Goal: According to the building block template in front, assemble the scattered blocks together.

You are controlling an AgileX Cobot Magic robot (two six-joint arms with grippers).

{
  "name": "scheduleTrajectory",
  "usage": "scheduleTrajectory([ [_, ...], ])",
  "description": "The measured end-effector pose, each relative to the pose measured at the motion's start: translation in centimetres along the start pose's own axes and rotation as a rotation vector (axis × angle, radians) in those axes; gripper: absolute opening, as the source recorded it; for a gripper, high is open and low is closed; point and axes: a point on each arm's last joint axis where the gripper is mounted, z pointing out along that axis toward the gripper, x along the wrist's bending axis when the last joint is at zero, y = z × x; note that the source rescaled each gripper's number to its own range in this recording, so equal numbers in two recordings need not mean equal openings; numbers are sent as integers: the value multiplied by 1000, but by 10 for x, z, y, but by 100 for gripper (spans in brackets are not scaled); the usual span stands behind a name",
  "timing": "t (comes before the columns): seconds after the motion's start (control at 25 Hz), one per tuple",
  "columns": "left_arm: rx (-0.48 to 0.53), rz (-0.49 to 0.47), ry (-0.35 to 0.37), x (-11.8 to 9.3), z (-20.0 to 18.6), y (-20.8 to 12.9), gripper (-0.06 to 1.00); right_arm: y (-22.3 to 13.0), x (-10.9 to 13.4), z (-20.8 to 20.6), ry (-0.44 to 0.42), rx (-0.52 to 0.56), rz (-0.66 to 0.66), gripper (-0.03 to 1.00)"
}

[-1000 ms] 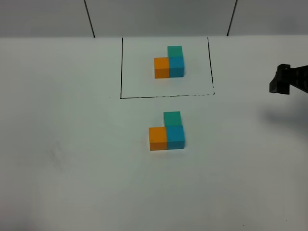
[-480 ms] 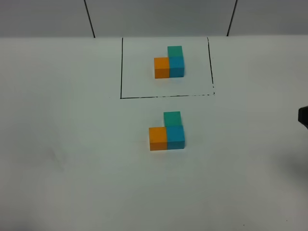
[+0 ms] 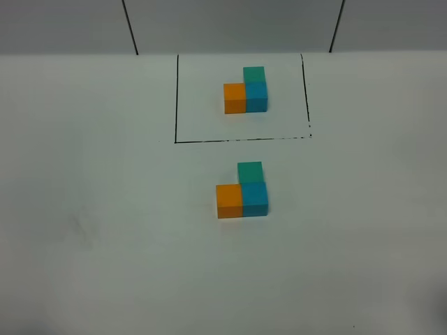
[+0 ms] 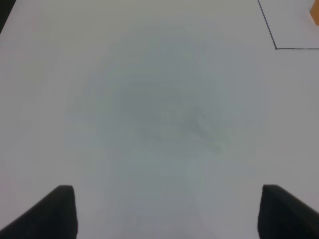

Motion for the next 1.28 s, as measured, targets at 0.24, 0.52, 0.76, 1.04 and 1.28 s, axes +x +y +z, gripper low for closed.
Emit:
scheduleTrajectory([
  [0.24, 0, 0, 0, 0, 0, 0, 59, -35, -6, -14, 39, -110, -11, 100],
  [0.52, 0, 0, 0, 0, 0, 0, 59, -55, -6, -35, 115, -281, -51, 100],
  [0.76, -1, 0, 0, 0, 0, 0, 59, -56, -6, -36, 123, -290, -61, 100],
  [1.04, -1, 0, 0, 0, 0, 0, 59, -56, -6, -36, 123, -290, -62, 99],
  [1.28, -1, 0, 0, 0, 0, 0, 59, -56, -6, -36, 123, -290, -62, 96],
])
